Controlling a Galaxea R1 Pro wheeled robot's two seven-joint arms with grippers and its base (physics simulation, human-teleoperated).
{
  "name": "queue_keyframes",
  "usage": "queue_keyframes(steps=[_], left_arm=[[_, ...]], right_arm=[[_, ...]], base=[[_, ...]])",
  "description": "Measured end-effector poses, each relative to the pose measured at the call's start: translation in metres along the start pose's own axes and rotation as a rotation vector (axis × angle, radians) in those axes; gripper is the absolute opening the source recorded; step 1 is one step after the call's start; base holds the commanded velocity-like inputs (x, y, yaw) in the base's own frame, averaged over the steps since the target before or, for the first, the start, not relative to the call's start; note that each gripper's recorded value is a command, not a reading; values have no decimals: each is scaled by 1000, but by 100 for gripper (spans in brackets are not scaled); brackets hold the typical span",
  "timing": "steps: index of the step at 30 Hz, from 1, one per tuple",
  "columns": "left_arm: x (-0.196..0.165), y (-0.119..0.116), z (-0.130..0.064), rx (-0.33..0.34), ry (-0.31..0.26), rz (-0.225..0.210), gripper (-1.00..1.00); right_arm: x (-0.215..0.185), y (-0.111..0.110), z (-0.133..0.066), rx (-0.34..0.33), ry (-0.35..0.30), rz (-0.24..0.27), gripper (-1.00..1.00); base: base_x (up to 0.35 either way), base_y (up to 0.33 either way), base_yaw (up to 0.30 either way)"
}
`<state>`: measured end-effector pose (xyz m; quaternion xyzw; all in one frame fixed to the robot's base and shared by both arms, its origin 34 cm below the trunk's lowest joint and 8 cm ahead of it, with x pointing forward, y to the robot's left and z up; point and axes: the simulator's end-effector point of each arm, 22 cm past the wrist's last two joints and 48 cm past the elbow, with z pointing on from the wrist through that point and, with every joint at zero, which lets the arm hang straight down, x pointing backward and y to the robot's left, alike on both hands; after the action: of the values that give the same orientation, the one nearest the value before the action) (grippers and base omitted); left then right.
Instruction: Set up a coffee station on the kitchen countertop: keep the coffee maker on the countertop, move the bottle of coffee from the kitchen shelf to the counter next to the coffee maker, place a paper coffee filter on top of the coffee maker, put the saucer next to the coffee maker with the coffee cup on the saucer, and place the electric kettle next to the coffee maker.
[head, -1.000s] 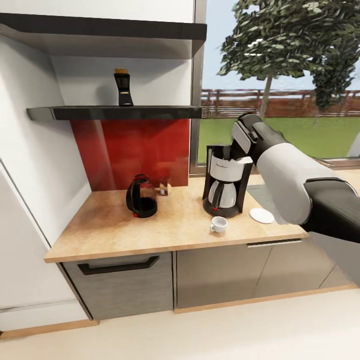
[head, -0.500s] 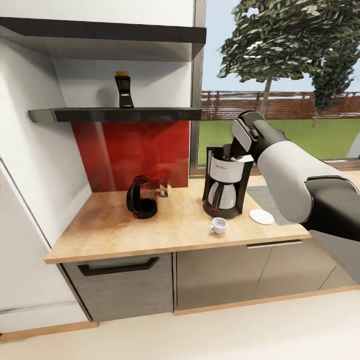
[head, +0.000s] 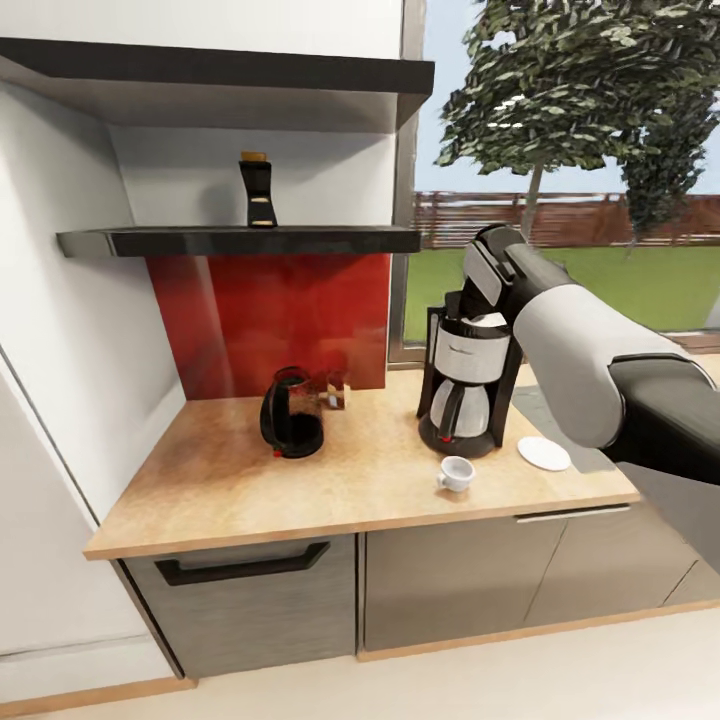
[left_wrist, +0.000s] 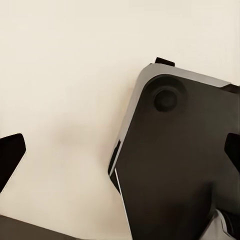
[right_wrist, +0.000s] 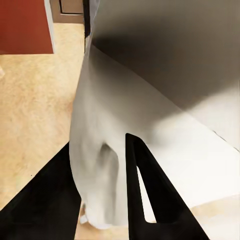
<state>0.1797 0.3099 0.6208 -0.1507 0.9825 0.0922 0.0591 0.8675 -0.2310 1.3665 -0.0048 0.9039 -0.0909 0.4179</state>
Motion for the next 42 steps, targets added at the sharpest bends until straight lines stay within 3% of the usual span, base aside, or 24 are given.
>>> queue_keyframes(steps=[8,24,42], left_arm=[[-2,-2,0,3,-4,-1,100],[-2,-2,0,3,-4,-1,100],[-2,-2,0,3,-4,-1,100]], right_arm=[[0,0,-1,0,0,0,-100],[1,0,-1,0,1,0,-100],[3,1,1,-3,4,-1,-100]], base=[[167,91,0],[2,1,-119],[-20,0,-6]])
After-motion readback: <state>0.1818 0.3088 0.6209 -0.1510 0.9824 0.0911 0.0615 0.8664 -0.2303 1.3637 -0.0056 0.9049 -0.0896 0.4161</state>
